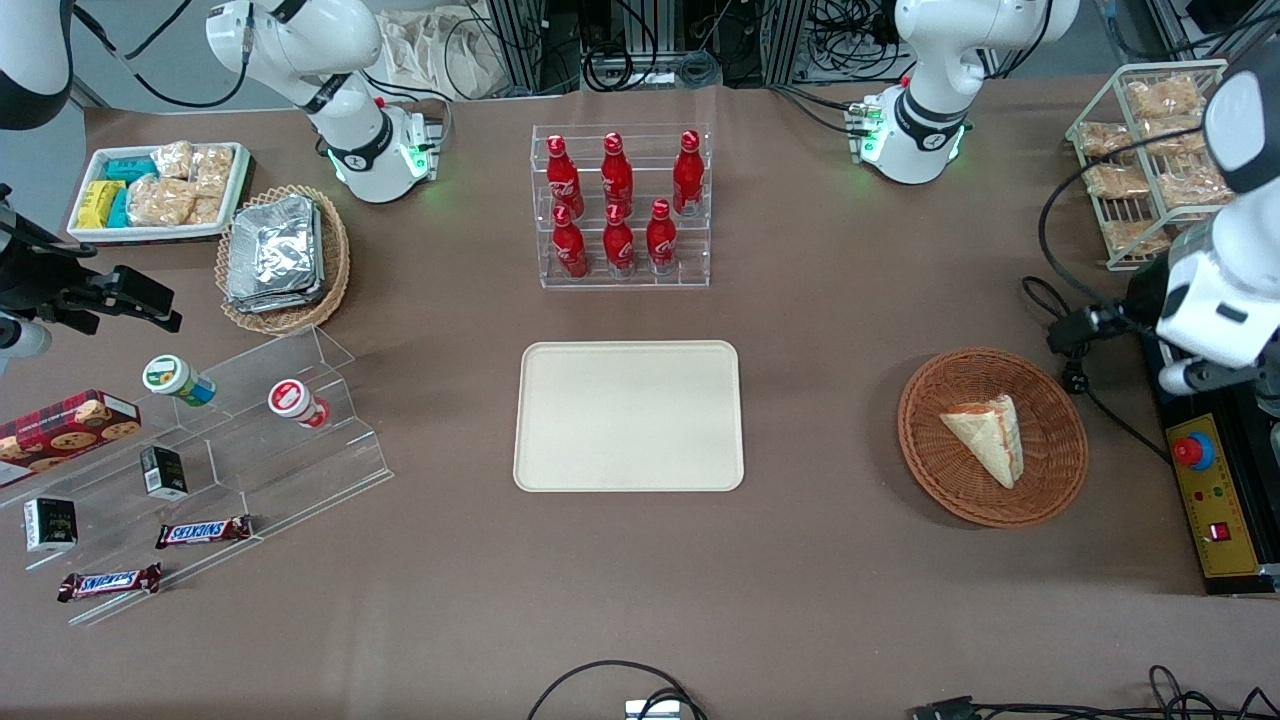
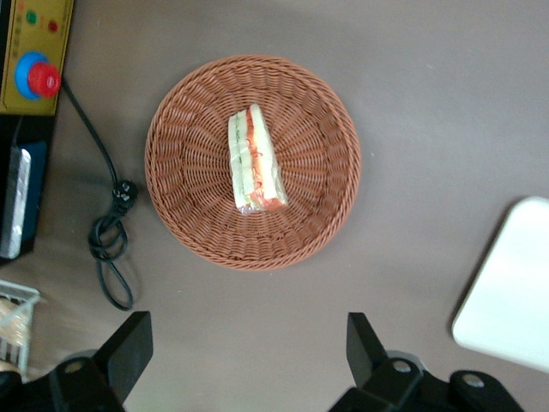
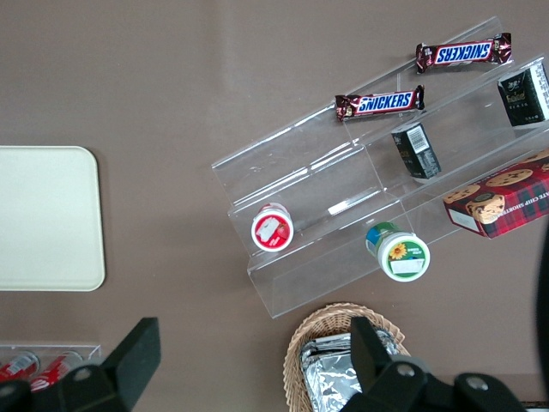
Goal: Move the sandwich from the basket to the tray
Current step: 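Move the left gripper over the wicker basket toward the sandwich, then lower the left gripper onto the triangular sandwich and close on it, then lift the sandwich out of the basket and carry it toward the cream tray, then lower the held sandwich onto the cream tray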
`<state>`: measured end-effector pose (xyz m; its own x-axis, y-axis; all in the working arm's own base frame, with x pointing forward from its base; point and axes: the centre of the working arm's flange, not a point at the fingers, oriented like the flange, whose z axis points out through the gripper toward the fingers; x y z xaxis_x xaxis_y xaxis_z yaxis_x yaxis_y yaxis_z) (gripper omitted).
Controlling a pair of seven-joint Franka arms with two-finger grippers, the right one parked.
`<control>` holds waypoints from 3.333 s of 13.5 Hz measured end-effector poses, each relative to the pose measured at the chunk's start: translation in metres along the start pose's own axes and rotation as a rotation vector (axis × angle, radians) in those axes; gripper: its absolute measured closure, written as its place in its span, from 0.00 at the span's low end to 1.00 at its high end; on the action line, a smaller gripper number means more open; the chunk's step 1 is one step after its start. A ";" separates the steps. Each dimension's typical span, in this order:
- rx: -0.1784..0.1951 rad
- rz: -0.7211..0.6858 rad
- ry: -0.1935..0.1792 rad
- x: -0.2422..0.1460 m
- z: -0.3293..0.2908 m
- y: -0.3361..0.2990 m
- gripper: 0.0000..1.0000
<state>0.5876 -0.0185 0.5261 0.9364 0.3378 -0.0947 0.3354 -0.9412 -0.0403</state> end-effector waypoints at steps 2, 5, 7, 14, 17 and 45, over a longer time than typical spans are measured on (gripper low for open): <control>-0.001 -0.118 0.014 0.015 0.036 0.007 0.00; -0.008 -0.220 0.039 0.030 0.107 0.009 0.00; -0.022 -0.276 0.079 0.038 0.163 -0.004 0.00; 0.001 -0.328 0.076 0.035 0.283 -0.022 0.00; 0.002 -0.333 0.073 0.034 0.285 -0.021 0.04; 0.127 0.348 0.028 -0.190 0.269 0.360 0.84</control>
<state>0.5022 -0.4196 0.2623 0.9953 -0.0048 -0.0968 -0.0178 -0.9909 -0.1336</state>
